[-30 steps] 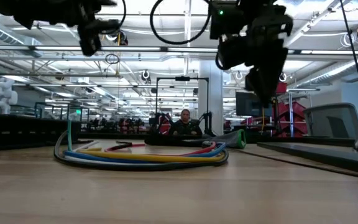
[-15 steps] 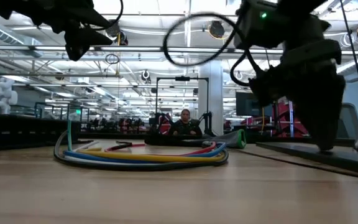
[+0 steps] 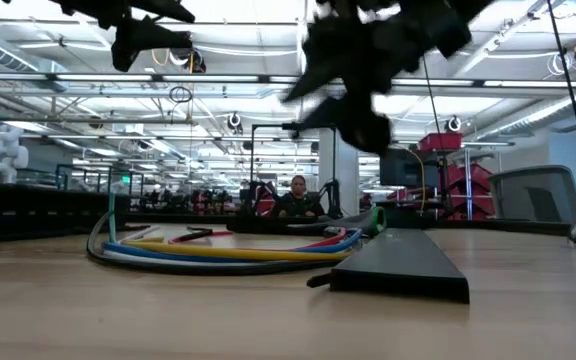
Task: Ziptie cables
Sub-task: Put the black zip tie on the table
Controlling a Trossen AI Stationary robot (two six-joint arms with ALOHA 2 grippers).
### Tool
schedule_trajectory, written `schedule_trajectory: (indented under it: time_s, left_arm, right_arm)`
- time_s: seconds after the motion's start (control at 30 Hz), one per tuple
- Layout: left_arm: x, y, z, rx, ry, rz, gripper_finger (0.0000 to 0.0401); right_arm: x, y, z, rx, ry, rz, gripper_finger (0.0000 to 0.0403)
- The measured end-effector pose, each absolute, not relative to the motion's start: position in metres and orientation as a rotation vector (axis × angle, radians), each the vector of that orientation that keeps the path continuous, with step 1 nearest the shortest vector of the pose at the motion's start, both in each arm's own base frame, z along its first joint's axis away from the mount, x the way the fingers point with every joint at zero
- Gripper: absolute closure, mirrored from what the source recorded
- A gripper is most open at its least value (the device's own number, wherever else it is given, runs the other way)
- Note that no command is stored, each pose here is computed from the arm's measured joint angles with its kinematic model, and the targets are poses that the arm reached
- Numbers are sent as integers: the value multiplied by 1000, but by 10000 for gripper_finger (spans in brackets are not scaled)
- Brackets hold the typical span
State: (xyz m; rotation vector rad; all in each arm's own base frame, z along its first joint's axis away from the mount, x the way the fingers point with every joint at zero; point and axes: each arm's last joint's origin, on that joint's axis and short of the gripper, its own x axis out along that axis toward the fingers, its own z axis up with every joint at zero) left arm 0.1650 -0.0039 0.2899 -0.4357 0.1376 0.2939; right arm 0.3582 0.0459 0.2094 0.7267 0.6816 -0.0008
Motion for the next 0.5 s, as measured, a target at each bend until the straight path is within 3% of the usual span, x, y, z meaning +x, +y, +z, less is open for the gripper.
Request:
schedule_trajectory:
  time_s: [0.1,0.3,0.37,0.5]
  left_arm:
    - [165,-3,292,-375,144,307,228]
    - [161,-2,283,-303,242,344,228]
    - [158,-2,282,-302,256,338,228]
    - [152,-3,286,-315,233,301,228]
  right_arm:
    - [372,35,217,616,705,-71,285]
    - [423,11,189,604,757,-129,391]
    - [443,9,187,612,768,-123,393]
    - [470,6,183,512,891,-156,351]
